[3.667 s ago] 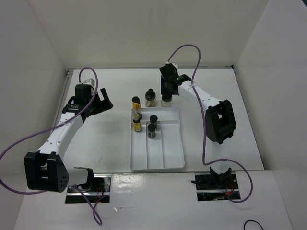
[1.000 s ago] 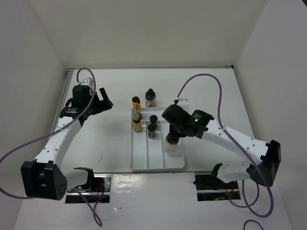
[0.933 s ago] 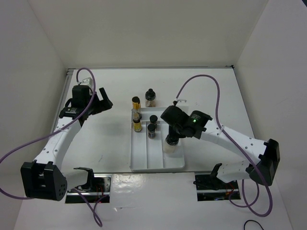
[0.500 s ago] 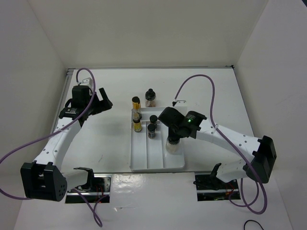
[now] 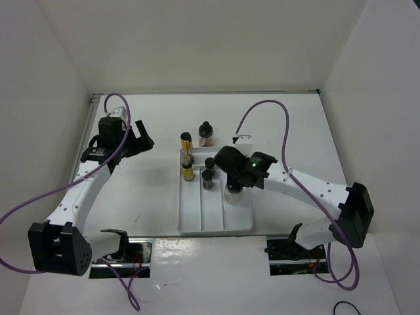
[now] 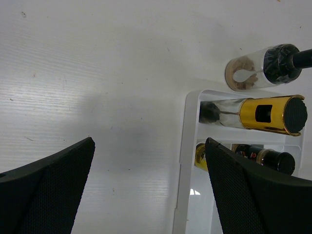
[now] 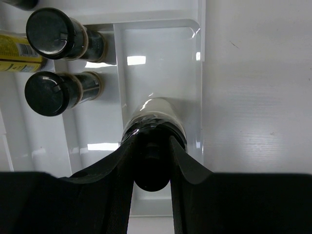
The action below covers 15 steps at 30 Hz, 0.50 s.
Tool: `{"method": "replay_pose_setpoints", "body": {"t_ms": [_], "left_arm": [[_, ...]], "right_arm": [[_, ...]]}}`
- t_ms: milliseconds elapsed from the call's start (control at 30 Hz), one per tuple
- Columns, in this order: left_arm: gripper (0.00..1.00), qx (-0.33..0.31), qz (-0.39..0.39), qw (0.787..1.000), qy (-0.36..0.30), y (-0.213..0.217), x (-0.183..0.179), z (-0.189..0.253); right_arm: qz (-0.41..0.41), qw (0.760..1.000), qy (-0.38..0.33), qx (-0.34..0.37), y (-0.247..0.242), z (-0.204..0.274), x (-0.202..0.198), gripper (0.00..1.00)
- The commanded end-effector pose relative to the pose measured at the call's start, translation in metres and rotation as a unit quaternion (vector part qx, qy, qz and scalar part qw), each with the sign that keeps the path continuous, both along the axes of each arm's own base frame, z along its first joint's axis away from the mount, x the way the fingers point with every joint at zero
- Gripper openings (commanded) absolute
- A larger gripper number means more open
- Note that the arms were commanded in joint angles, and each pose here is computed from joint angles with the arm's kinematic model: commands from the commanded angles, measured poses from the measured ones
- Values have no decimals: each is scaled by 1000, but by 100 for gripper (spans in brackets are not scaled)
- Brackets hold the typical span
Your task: Organize the condiment bottles
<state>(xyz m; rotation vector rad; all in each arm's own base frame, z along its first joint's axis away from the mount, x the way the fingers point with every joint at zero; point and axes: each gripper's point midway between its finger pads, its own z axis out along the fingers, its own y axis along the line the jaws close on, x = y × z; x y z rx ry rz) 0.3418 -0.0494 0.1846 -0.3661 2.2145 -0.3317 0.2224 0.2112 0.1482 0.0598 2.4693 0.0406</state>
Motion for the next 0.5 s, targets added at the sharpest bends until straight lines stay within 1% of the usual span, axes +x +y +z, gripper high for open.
{"method": "replay_pose_setpoints", "body": {"t_ms": [0, 133, 233, 300, 400, 433, 467], "left_arm": [[100, 8, -6, 1000, -26, 0, 3, 10], [100, 8, -6, 1000, -26, 0, 3, 10], [100, 8, -6, 1000, -26, 0, 3, 10], [100, 8, -6, 1000, -26, 0, 3, 10], [100, 8, -6, 1000, -26, 0, 3, 10], [100, 8, -6, 1000, -26, 0, 3, 10], [100, 8, -6, 1000, -26, 0, 3, 10]], "right_arm": [[-7, 999, -42, 13, 9, 10, 15, 0], [-8, 999, -35, -5, 7, 2, 16, 0], [-12, 999, -26, -15, 6, -6, 15, 6], [-12, 999, -18, -27, 5, -13, 14, 24], [-17, 1000, -14, -20, 6, -11, 13, 52], [-17, 1000, -14, -20, 6, -11, 13, 56], [-21, 999, -11, -21, 5, -12, 11, 69]]}}
